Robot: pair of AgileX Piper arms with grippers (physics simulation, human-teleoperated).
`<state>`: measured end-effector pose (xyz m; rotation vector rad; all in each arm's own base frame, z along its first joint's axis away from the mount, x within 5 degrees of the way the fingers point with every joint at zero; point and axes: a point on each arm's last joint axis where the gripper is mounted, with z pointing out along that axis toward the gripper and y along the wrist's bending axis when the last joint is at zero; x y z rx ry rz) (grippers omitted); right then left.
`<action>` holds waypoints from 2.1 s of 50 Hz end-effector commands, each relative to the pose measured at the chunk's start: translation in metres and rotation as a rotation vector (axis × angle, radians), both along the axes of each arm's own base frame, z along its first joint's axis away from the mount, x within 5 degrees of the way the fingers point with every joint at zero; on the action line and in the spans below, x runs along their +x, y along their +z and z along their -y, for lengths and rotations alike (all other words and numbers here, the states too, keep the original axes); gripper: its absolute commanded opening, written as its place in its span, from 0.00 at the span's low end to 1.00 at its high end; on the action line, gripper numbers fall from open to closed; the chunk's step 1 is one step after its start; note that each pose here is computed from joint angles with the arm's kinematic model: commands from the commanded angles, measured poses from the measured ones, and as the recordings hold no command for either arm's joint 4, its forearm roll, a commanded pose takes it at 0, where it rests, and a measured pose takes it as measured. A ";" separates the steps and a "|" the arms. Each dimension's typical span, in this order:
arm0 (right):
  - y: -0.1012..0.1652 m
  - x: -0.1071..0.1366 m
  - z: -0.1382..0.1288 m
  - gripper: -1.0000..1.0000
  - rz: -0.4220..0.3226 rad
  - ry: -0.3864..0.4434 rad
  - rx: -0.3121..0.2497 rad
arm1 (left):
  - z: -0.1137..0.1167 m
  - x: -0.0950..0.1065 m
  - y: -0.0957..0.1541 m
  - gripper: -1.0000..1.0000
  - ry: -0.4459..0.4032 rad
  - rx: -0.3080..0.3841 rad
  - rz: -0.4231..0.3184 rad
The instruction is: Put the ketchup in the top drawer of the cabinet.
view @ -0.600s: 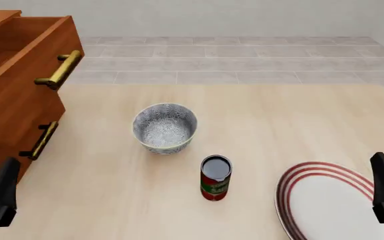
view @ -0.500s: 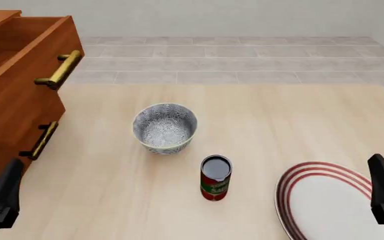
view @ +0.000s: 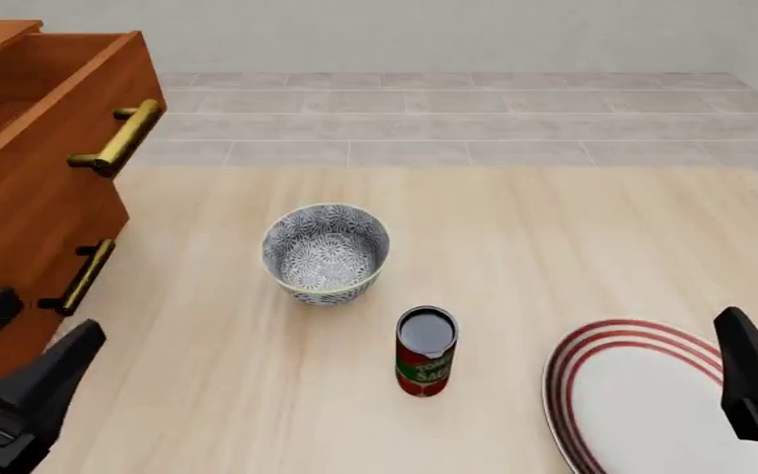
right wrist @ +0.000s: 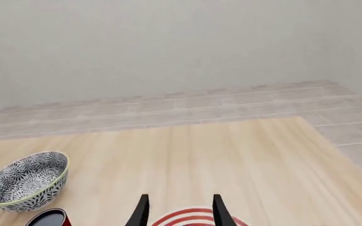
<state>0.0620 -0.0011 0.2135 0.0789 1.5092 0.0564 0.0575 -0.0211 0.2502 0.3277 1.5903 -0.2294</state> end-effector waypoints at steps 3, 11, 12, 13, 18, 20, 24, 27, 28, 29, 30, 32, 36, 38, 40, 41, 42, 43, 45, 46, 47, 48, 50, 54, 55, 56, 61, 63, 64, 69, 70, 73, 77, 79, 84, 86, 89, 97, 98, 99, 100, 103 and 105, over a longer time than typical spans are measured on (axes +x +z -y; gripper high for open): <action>-0.001 -0.001 0.000 1.00 0.003 0.000 0.016 | 0.030 0.022 -0.009 1.00 -0.217 0.062 -0.100; 0.001 -0.005 0.000 1.00 0.018 -0.008 -0.005 | 0.046 0.038 -0.029 1.00 -0.263 0.118 -0.115; 0.001 -0.005 0.000 1.00 0.020 -0.006 -0.005 | 0.046 0.040 -0.030 1.00 -0.262 0.124 -0.112; 0.001 -0.005 0.000 1.00 0.022 -0.005 -0.002 | 0.048 0.041 -0.030 1.00 -0.272 0.133 -0.105; 0.001 -0.005 0.000 1.00 0.027 0.005 -0.011 | 0.069 0.054 -0.033 1.00 -0.332 0.126 -0.131; 0.001 -0.005 0.000 1.00 0.028 0.006 -0.009 | 0.072 0.060 -0.035 1.00 -0.329 0.154 -0.117; 0.001 -0.006 0.000 1.00 0.028 0.004 -0.004 | 0.083 0.067 -0.044 1.00 -0.352 0.165 -0.136; 0.002 -0.006 0.000 1.00 0.030 0.002 0.001 | 0.088 0.070 -0.053 1.00 -0.368 0.181 -0.137; 0.002 -0.006 0.000 1.00 0.031 0.003 0.003 | 0.091 0.071 -0.057 1.00 -0.375 0.185 -0.142; 0.002 -0.006 0.000 1.00 0.031 0.003 0.003 | 0.091 0.072 -0.057 1.00 -0.375 0.185 -0.142; 0.002 -0.006 0.000 1.00 0.031 0.003 0.002 | 0.094 0.072 -0.059 1.00 -0.388 0.180 -0.150; 0.001 -0.005 0.000 1.00 0.031 0.007 0.001 | 0.099 0.073 -0.064 1.00 -0.402 0.173 -0.168; 0.002 -0.006 0.000 1.00 0.034 0.006 0.008 | 0.109 0.073 -0.067 1.00 -0.435 0.167 -0.184; 0.002 -0.006 0.000 1.00 0.034 0.006 0.010 | 0.116 0.073 -0.068 1.00 -0.462 0.173 -0.191; 0.002 -0.006 0.000 1.00 0.035 0.005 0.012 | 0.121 0.074 -0.069 1.00 -0.480 0.193 -0.182; 0.002 -0.006 0.000 1.00 0.035 0.005 0.012 | 0.121 0.074 -0.069 1.00 -0.480 0.193 -0.182; 0.001 -0.006 0.000 1.00 0.035 0.006 0.011 | 0.123 0.074 -0.069 1.00 -0.484 0.191 -0.181; 0.001 -0.006 0.000 1.00 0.034 0.006 0.012 | 0.125 0.075 -0.070 1.00 -0.489 0.191 -0.181; 0.002 -0.006 0.000 1.00 0.034 0.005 0.010 | 0.127 0.076 -0.071 1.00 -0.494 0.194 -0.178; 0.002 -0.006 0.000 1.00 0.034 0.002 0.009 | 0.129 0.076 -0.072 1.00 -0.500 0.196 -0.176; 0.001 -0.005 0.000 1.00 0.034 0.001 0.010 | 0.132 0.077 -0.074 1.00 -0.505 0.201 -0.179; 0.002 -0.005 0.000 1.00 0.033 0.001 0.010 | 0.136 0.079 -0.075 1.00 -0.512 0.197 -0.189; 0.001 -0.005 0.000 1.00 0.032 0.002 0.010 | 0.144 0.081 -0.079 1.00 -0.521 0.188 -0.209; 0.001 -0.006 0.000 1.00 0.033 0.004 0.012 | 0.152 0.087 -0.087 1.00 -0.531 0.209 -0.208; 0.001 -0.005 0.000 1.00 0.033 0.004 0.013 | 0.155 0.089 -0.089 1.00 -0.533 0.216 -0.209; 0.001 -0.005 0.000 1.00 0.032 0.003 0.012 | 0.156 0.089 -0.090 1.00 -0.534 0.218 -0.209; 0.002 -0.005 0.000 1.00 0.033 -0.002 0.014 | 0.159 0.095 -0.093 1.00 -0.534 0.250 -0.180; 0.002 -0.006 0.001 1.00 0.034 -0.010 0.013 | 0.163 0.096 -0.096 1.00 -0.541 0.258 -0.180; 0.003 -0.006 0.001 1.00 0.033 -0.010 0.014 | 0.164 0.096 -0.097 1.00 -0.546 0.272 -0.169; 0.002 -0.006 0.001 1.00 0.033 -0.013 0.018 | 0.171 0.100 -0.102 1.00 -0.551 0.277 -0.187; 0.002 -0.006 0.001 1.00 0.032 -0.012 0.018 | 0.173 0.101 -0.103 1.00 -0.552 0.274 -0.193; 0.003 -0.006 0.000 1.00 0.036 -0.008 0.000 | 0.176 0.108 -0.110 1.00 -0.538 0.279 -0.210; 0.002 -0.006 0.000 1.00 0.035 0.002 0.005 | 0.183 0.110 -0.119 1.00 -0.552 0.297 -0.221; 0.003 -0.006 0.000 1.00 0.034 0.002 0.003 | 0.188 0.111 -0.123 1.00 -0.557 0.292 -0.241; 0.002 -0.006 -0.001 1.00 0.032 0.007 -0.011 | 0.200 0.110 -0.119 1.00 -0.574 0.253 -0.277; 0.002 -0.006 -0.001 1.00 0.032 0.007 -0.008 | 0.201 0.109 -0.119 1.00 -0.578 0.258 -0.269; 0.005 -0.007 0.000 1.00 0.037 0.006 -0.002 | 0.204 0.111 -0.120 1.00 -0.581 0.266 -0.268; 0.006 -0.007 0.000 1.00 0.043 0.005 -0.002 | 0.208 0.116 -0.122 1.00 -0.583 0.288 -0.250; 0.005 -0.007 0.000 1.00 0.043 0.003 -0.002 | 0.208 0.117 -0.122 1.00 -0.581 0.288 -0.252; 0.005 -0.007 0.000 1.00 0.043 0.003 -0.002 | 0.208 0.117 -0.122 1.00 -0.581 0.288 -0.252; 0.006 -0.007 0.000 1.00 0.041 0.002 0.002 | 0.208 0.117 -0.122 1.00 -0.579 0.285 -0.254; 0.006 -0.007 0.000 1.00 0.041 0.000 0.006 | 0.209 0.118 -0.127 1.00 -0.580 0.290 -0.255; 0.006 -0.007 0.000 1.00 0.041 0.002 0.004 | 0.209 0.118 -0.128 1.00 -0.579 0.290 -0.257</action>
